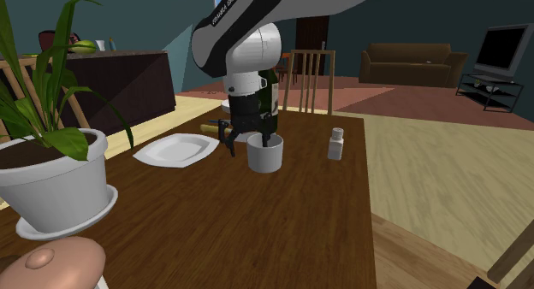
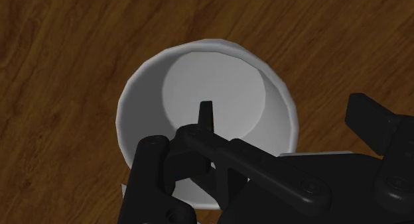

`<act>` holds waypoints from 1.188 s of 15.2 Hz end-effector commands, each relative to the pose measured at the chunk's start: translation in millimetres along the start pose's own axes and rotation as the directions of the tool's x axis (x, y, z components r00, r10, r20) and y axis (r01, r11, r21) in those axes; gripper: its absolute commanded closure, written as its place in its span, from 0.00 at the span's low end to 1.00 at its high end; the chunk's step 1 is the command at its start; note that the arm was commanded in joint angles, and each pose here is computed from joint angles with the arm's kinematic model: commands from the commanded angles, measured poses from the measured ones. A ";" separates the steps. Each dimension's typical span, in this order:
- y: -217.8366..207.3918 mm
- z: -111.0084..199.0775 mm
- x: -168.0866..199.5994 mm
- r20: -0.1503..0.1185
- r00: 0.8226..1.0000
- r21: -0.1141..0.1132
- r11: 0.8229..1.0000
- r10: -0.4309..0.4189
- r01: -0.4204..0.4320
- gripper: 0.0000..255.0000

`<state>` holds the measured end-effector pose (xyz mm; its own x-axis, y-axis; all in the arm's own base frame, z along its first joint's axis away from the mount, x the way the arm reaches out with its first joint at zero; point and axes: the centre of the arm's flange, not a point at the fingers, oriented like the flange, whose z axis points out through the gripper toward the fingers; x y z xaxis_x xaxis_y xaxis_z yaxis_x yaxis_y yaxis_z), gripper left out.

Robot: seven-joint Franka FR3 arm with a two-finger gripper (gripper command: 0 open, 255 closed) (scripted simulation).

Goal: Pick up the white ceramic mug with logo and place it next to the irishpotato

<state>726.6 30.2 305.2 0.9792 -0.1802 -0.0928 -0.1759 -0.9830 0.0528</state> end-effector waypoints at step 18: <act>-0.2 -2.0 0.4 -0.001 1.000 0.000 1.000 0.000 0.000 1.00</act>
<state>727.6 30.2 304.4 0.9793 -0.1803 -0.0924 -0.1760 -0.9830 0.0527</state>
